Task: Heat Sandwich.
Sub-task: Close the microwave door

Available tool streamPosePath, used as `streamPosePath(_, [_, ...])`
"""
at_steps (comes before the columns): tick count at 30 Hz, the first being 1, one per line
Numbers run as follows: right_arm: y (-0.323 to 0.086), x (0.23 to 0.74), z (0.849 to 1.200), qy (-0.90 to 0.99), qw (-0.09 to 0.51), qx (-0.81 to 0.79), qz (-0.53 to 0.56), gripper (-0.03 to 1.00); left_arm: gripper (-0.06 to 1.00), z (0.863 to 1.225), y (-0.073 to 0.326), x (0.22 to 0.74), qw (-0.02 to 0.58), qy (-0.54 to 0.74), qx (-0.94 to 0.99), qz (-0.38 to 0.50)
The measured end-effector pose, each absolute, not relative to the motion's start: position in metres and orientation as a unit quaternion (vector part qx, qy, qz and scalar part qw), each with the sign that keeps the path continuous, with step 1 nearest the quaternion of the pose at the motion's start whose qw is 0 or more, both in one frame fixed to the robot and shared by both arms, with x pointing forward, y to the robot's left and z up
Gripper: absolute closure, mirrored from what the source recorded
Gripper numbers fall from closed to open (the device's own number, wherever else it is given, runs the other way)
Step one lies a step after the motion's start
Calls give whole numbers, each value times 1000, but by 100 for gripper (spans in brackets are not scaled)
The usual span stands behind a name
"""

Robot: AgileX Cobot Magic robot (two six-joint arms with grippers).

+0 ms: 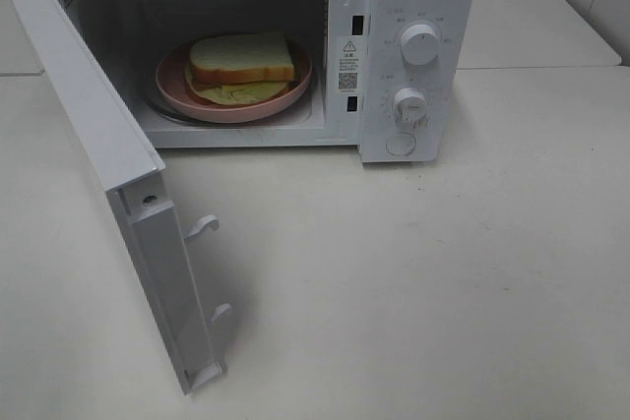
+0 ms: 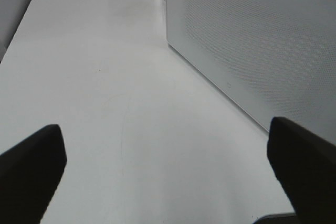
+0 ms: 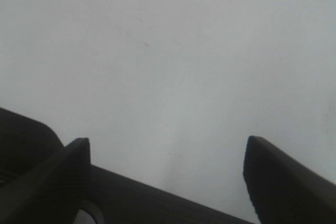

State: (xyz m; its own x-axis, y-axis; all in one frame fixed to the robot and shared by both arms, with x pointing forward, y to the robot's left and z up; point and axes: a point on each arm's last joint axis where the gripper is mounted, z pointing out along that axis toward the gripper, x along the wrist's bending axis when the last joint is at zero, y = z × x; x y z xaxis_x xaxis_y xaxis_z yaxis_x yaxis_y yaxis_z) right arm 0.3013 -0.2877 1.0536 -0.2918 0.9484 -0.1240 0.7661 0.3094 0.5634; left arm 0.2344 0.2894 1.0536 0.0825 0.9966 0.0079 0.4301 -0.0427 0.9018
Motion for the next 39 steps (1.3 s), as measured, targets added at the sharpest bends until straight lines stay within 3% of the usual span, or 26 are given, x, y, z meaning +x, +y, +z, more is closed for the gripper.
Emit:
streamPosePath(27, [-306, 230, 1048, 625, 358, 607, 334, 20, -4, 1054, 289, 234, 390, 572, 624, 363])
streamPosePath(39, [-305, 229, 1047, 626, 357, 607, 336, 20, -4, 1054, 289, 234, 390, 572, 624, 363])
